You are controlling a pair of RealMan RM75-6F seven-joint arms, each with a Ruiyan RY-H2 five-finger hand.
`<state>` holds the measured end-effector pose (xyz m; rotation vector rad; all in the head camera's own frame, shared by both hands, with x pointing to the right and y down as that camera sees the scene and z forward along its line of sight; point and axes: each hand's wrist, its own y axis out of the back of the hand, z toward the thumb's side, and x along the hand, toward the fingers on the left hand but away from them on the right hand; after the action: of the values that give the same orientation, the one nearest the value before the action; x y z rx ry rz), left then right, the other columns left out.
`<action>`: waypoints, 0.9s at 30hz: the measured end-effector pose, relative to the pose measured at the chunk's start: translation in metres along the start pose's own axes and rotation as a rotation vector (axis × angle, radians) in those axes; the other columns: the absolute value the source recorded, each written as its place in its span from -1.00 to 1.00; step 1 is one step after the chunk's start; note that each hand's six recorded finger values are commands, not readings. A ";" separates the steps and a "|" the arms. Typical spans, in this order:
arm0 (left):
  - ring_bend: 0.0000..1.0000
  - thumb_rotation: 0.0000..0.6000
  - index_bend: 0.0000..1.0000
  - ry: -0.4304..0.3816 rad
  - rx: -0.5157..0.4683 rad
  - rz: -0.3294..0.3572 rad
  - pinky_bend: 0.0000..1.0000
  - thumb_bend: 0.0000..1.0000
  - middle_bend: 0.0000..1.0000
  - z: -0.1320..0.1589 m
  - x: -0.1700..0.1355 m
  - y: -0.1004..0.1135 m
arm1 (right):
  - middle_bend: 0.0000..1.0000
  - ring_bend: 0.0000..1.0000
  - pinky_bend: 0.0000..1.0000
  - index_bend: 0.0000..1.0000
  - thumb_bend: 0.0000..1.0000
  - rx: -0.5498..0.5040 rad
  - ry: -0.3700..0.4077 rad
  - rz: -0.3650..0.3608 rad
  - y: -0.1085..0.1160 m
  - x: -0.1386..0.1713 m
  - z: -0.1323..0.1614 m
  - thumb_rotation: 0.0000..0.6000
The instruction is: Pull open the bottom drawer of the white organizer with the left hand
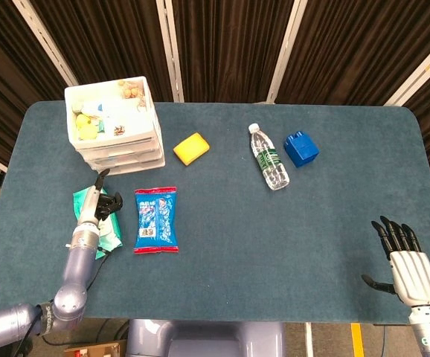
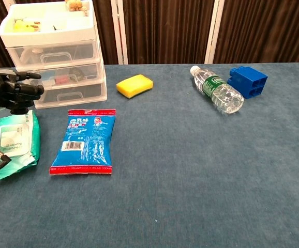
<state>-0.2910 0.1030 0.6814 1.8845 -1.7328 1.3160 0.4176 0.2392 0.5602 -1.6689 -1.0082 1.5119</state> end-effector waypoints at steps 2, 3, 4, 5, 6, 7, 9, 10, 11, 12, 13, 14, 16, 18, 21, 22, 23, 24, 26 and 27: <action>0.83 1.00 -0.92 0.011 -0.011 0.003 0.83 0.31 0.95 0.000 0.005 -0.002 | -1.00 -1.00 -1.00 -1.00 -0.80 -0.006 0.000 0.001 0.000 0.000 0.000 1.00; 0.83 1.00 -0.93 0.017 -0.016 0.004 0.83 0.31 0.95 0.000 0.008 -0.003 | -1.00 -1.00 -1.00 -1.00 -0.80 -0.009 0.000 0.002 0.000 0.000 0.000 1.00; 0.83 1.00 -0.93 0.020 -0.018 0.003 0.83 0.31 0.95 0.000 0.010 -0.004 | -1.00 -1.00 -1.00 -1.00 -0.80 -0.011 0.000 0.003 0.000 0.000 0.000 1.00; 0.83 1.00 -0.93 0.023 -0.019 0.003 0.83 0.31 0.95 0.000 0.012 -0.006 | -1.00 -1.00 -1.00 -1.00 -0.80 -0.014 0.000 0.005 0.000 0.000 0.000 1.00; 0.83 1.00 -0.93 0.028 -0.018 0.002 0.83 0.31 0.95 0.000 0.014 -0.008 | -1.00 -1.00 -1.00 -1.00 -0.80 -0.016 0.001 0.006 0.000 0.000 0.000 1.00; 0.83 1.00 -0.93 0.030 -0.018 0.002 0.83 0.31 0.95 0.001 0.016 -0.009 | -1.00 -1.00 -1.00 -1.00 -0.80 -0.018 0.003 0.007 0.000 0.000 0.000 1.00; 0.83 1.00 -0.93 0.036 -0.016 -0.001 0.83 0.31 0.95 0.001 0.020 -0.014 | -1.00 -1.00 -1.00 -1.00 -0.80 -0.021 0.006 0.008 0.001 0.000 0.000 1.00; 0.83 1.00 -0.93 0.037 -0.014 -0.002 0.83 0.31 0.95 0.001 0.021 -0.016 | -1.00 -1.00 -1.00 -1.00 -0.80 -0.023 0.007 0.008 0.001 0.000 0.001 1.00; 0.83 1.00 -0.94 0.038 -0.013 -0.002 0.83 0.31 0.95 0.002 0.023 -0.018 | -1.00 -1.00 -1.00 -1.00 -0.80 -0.026 0.008 0.009 0.001 0.000 0.001 1.00; 0.83 1.00 -0.94 0.040 -0.010 -0.002 0.83 0.31 0.95 0.002 0.024 -0.020 | -1.00 -1.00 -1.00 -1.00 -0.80 -0.028 0.008 0.009 0.001 0.000 0.001 1.00; 0.83 1.00 -0.94 0.041 -0.007 -0.001 0.83 0.31 0.95 0.002 0.026 -0.021 | -1.00 -1.00 -1.00 -1.00 -0.80 -0.030 0.008 0.010 0.001 0.001 0.001 1.00; 0.83 1.00 -0.94 0.042 -0.006 -0.001 0.83 0.31 0.95 0.003 0.027 -0.022 | -1.00 -1.00 -1.00 -1.00 -0.80 -0.032 0.008 0.011 0.001 0.001 0.001 1.00; 0.83 1.00 -0.94 0.046 -0.009 0.001 0.83 0.31 0.95 0.003 0.030 -0.024 | -1.00 -1.00 -1.00 -1.00 -0.80 -0.036 0.008 0.012 0.001 0.001 0.001 1.00; 0.83 1.00 -0.94 0.051 -0.016 0.001 0.83 0.31 0.95 0.005 0.034 -0.027 | -1.00 -1.00 -1.00 -1.00 -0.80 -0.039 0.008 0.012 0.002 0.001 0.000 1.00; 0.83 1.00 -0.94 0.052 -0.018 0.000 0.83 0.31 0.95 0.008 0.039 -0.032 | -1.00 -1.00 -1.00 -1.00 -0.80 -0.047 0.004 0.013 0.002 0.000 0.000 1.00; 0.83 1.00 -0.94 0.051 -0.018 -0.002 0.83 0.32 0.95 0.009 0.041 -0.033 | -1.00 -1.00 -1.00 -1.00 -0.80 -0.050 0.003 0.014 0.002 0.000 -0.001 1.00; 0.83 1.00 -0.94 0.050 -0.018 -0.003 0.83 0.32 0.95 0.010 0.042 -0.035 | -1.00 -1.00 -1.00 -1.00 -0.80 -0.052 0.002 0.014 0.003 0.000 -0.001 1.00; 0.83 1.00 -0.95 0.051 -0.024 -0.005 0.83 0.32 0.95 0.012 0.044 -0.036 | -1.00 -1.00 -1.00 -1.00 -0.80 -0.053 0.002 0.014 0.003 0.000 -0.001 1.00; 0.83 1.00 -0.95 0.054 -0.033 -0.005 0.83 0.32 0.95 0.014 0.046 -0.038 | -1.00 -1.00 -1.00 -1.00 -0.80 -0.057 0.001 0.015 0.003 0.000 -0.001 1.00; 0.83 1.00 -0.95 0.055 -0.036 -0.003 0.83 0.32 0.95 0.015 0.048 -0.039 | -1.00 -1.00 -1.00 -1.00 -0.80 -0.058 0.001 0.015 0.003 0.000 -0.001 1.00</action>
<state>-0.2557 0.0711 0.7231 1.8136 -1.7148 1.3144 0.4193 0.2379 0.5575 -1.7206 -1.0502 1.5046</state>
